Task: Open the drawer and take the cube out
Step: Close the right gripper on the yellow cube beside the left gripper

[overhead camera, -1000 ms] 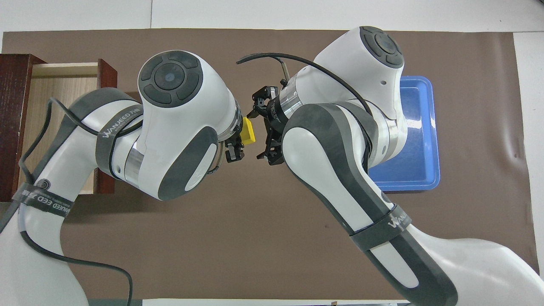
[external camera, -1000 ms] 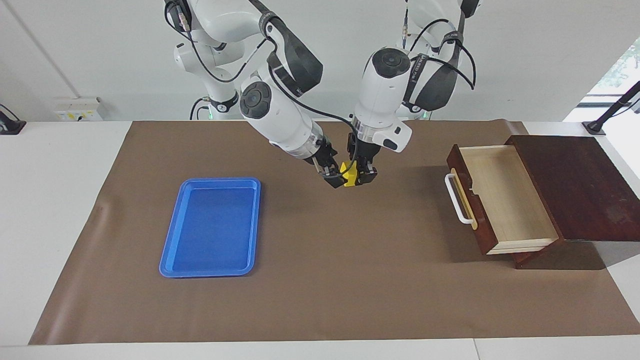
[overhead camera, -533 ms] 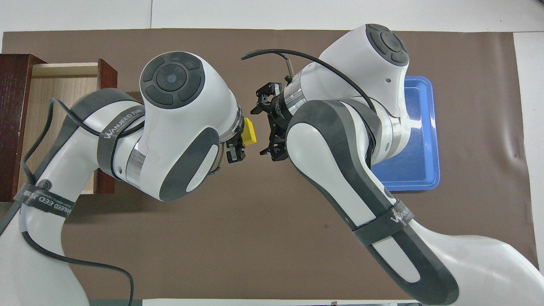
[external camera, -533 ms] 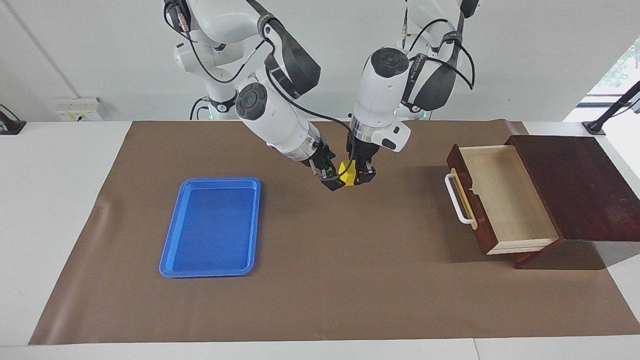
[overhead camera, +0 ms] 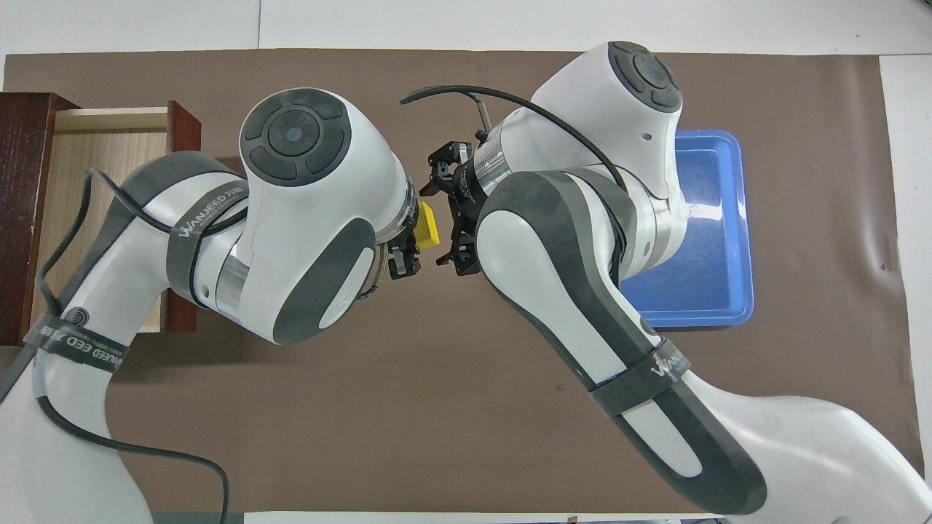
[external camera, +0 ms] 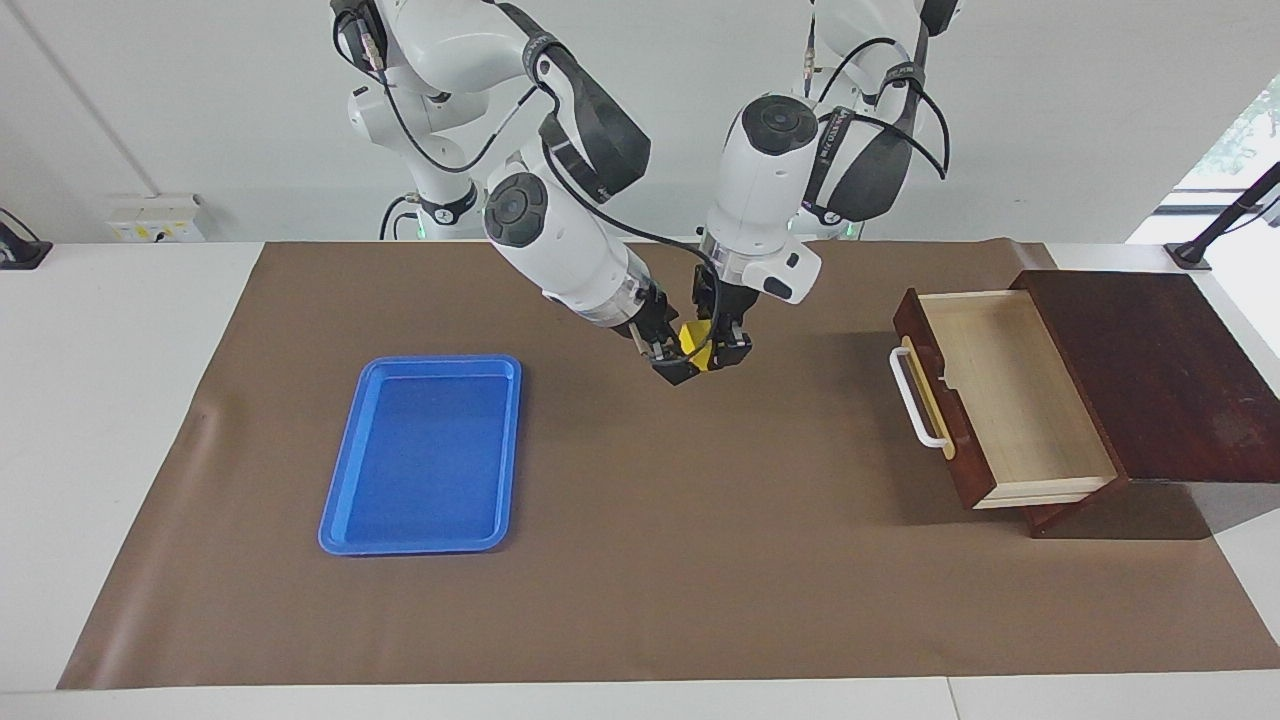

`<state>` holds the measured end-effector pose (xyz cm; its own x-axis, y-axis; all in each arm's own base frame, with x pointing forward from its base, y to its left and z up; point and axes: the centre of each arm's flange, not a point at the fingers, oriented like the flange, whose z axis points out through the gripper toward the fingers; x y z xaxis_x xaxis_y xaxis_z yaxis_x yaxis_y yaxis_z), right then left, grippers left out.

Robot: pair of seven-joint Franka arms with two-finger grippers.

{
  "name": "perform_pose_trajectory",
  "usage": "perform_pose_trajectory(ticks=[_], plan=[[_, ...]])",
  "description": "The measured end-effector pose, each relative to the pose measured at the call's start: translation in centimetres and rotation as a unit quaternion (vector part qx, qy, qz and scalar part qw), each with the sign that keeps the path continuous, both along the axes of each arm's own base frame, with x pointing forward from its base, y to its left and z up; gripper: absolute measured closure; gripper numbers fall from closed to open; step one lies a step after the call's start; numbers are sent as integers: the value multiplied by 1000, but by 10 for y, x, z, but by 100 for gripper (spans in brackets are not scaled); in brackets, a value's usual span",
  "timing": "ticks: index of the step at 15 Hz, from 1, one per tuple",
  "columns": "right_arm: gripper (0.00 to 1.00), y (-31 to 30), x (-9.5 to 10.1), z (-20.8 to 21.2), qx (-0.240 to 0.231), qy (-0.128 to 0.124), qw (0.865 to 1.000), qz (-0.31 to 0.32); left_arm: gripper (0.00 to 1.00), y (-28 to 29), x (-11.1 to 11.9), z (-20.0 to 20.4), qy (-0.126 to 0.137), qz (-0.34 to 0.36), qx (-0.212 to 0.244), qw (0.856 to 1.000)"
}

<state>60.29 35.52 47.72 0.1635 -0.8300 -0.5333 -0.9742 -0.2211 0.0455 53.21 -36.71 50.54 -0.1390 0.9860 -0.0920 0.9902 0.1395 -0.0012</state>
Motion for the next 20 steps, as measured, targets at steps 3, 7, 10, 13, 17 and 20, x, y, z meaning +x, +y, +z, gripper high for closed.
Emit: perform_pose_trajectory(ticks=[3, 7, 10, 13, 17, 20], plan=[[0, 1, 4, -4, 0, 0, 1000, 0, 45, 0, 0, 0, 0, 0, 0, 1000], [8, 4, 3, -3, 1, 0, 1000, 1, 45, 0, 0, 0, 0, 0, 0, 1000], [15, 13, -2, -2, 2, -1, 1000, 9, 45, 0, 0, 0, 0, 0, 0, 1000], [40, 12, 0, -2, 2, -6, 1000, 5, 45, 0, 0, -3, 1, 2, 2, 1000], [44, 12, 1, -1, 3, -8, 1000, 5, 45, 1, 0, -2, 0, 6, 1, 1000], [44, 10, 2, -1, 4, -10, 1000, 6, 45, 0, 1, -2, -3, 8, -1, 1000]])
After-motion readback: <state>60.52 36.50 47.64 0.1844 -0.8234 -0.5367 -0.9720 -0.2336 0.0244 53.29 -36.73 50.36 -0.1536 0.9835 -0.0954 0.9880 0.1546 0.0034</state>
